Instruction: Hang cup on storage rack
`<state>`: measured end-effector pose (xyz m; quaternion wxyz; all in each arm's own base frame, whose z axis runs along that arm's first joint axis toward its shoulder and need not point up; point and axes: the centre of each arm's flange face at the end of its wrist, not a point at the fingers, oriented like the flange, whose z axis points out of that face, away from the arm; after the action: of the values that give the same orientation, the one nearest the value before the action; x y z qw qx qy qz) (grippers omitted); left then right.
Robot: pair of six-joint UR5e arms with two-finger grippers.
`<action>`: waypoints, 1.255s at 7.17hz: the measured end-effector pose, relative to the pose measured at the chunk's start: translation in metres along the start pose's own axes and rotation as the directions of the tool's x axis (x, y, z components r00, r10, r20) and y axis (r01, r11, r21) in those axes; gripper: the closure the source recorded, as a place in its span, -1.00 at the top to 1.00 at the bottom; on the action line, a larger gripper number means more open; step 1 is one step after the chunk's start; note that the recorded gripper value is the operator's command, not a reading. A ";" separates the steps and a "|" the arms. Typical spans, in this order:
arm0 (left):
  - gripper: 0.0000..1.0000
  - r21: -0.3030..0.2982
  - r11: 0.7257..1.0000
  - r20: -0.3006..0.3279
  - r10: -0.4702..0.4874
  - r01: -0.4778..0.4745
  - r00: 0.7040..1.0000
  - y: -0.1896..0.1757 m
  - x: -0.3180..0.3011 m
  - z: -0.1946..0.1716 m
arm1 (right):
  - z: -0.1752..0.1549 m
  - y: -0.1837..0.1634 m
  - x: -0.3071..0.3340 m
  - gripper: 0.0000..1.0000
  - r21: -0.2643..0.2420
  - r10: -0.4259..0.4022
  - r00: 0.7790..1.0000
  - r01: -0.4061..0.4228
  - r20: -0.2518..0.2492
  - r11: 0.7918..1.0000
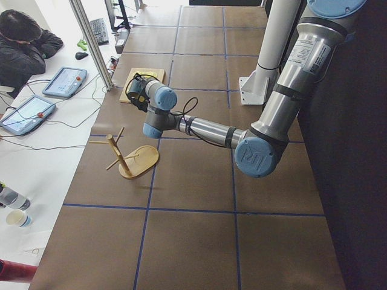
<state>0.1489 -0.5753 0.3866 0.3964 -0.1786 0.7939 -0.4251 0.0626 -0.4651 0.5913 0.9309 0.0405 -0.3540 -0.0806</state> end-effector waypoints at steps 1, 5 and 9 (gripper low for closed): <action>-1.00 -0.008 1.000 -0.024 -0.004 0.004 1.000 -0.011 0.002 -0.016 | -0.001 0.000 -0.001 1.00 0.003 -0.002 1.000 0.002 -0.001 1.000; -1.00 -0.065 0.997 -0.074 0.040 -0.045 0.996 -0.056 -0.023 -0.063 | -0.006 -0.001 -0.005 1.00 0.011 -0.009 1.000 0.009 -0.003 1.000; -1.00 -0.047 0.998 -0.086 0.046 -0.050 0.995 -0.085 -0.032 -0.078 | -0.009 -0.002 -0.008 1.00 0.018 -0.017 1.000 0.017 -0.009 1.000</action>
<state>0.1036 -0.5625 0.4963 0.3678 -0.1508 0.8244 -0.4030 0.0630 -0.4657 0.5791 0.9314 0.0523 -0.3501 -0.0850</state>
